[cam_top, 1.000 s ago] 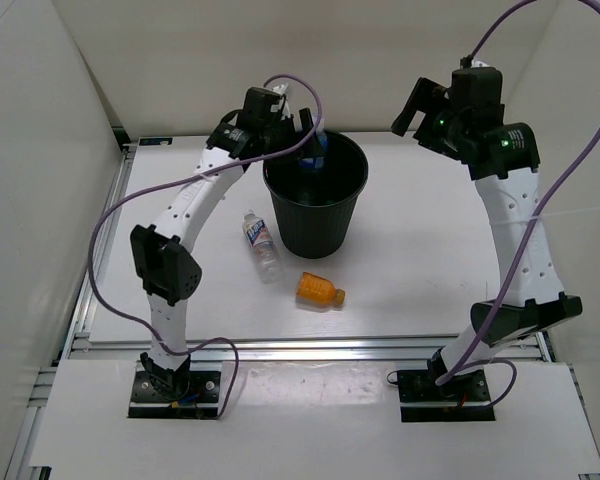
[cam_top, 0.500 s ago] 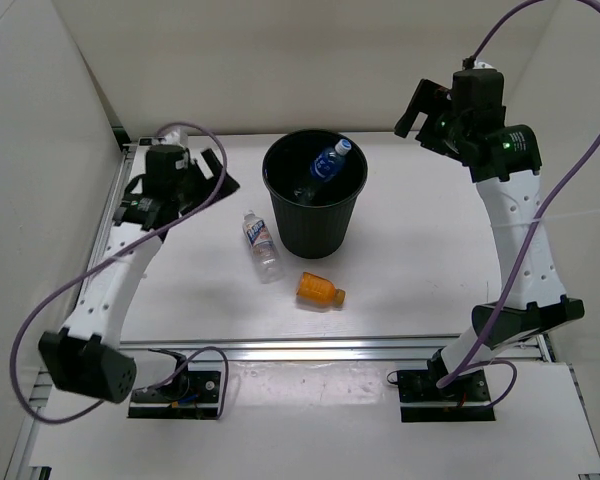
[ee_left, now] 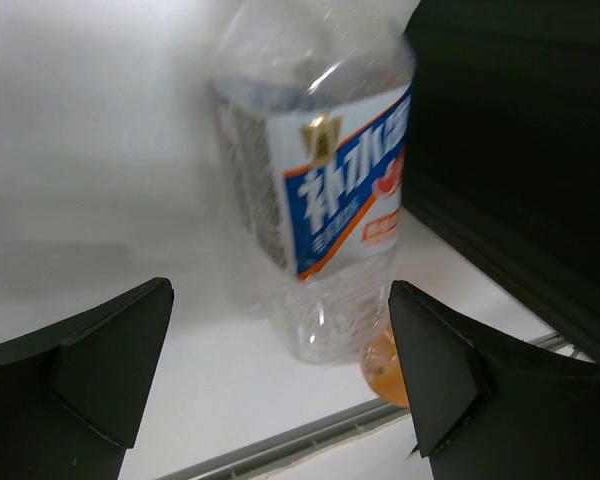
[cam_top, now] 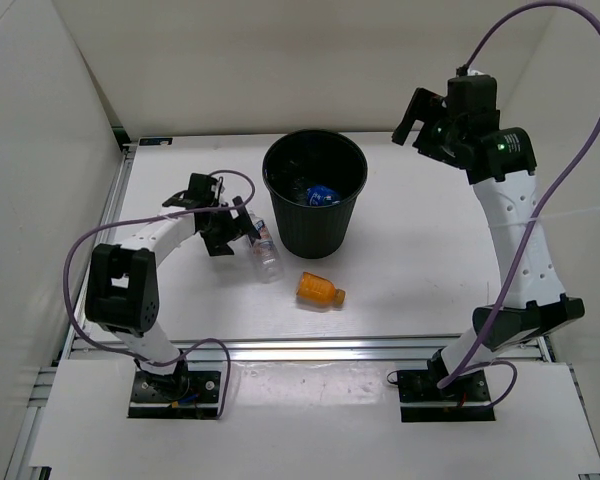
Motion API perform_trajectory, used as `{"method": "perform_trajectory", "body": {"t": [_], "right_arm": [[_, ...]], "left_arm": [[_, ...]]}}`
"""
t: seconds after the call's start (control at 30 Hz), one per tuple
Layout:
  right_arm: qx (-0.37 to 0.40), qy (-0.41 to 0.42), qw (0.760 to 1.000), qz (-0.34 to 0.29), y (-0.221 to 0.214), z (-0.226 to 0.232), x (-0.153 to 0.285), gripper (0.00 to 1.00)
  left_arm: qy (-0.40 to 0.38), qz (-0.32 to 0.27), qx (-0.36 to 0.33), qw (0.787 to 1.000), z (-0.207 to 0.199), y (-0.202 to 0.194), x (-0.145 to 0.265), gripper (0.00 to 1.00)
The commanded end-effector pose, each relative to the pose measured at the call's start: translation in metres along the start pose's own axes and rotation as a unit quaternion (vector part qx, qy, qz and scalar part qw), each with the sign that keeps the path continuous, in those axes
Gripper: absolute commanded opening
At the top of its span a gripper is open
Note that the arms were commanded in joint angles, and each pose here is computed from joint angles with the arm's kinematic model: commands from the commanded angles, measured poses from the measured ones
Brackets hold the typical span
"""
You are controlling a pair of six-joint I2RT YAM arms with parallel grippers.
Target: Put the plastic bottles in the bin
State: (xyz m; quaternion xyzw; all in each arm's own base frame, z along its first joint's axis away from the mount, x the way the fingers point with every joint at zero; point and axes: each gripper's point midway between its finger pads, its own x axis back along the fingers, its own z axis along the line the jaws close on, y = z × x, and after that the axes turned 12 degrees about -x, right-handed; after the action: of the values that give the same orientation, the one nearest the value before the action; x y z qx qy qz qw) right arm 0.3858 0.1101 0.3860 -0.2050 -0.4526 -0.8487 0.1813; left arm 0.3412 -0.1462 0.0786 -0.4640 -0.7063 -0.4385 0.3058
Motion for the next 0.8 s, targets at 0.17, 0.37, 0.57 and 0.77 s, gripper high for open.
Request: {"method": "perform_trajectory", "body": {"t": [0.17,0.37,0.57,0.77], "right_arm": [[0.015,-0.009,1.0,-0.026,0.003,-0.016,0.026,1.0],[0.022,-0.012,0.998,-0.049,0.011,-0.019,0.039,1.0],[0.023,-0.029,0.998,-0.052,0.007,-0.03,0.042,1.0],[0.024,-0.033,0.998,-0.048,0.004,-0.032,0.039,1.0]], "left_arm": [[-0.034,-0.029,-0.036,0.998,-0.038,0.039,-0.013,1.0],[-0.026,0.02,-0.025,0.999,-0.026,0.021,-0.045,1.0],[-0.022,0.073,-0.012,0.997,-0.01,-0.016,-0.061,0.8],[-0.001,0.012,0.008,1.0,0.003,-0.002,-0.015,0.44]]}}
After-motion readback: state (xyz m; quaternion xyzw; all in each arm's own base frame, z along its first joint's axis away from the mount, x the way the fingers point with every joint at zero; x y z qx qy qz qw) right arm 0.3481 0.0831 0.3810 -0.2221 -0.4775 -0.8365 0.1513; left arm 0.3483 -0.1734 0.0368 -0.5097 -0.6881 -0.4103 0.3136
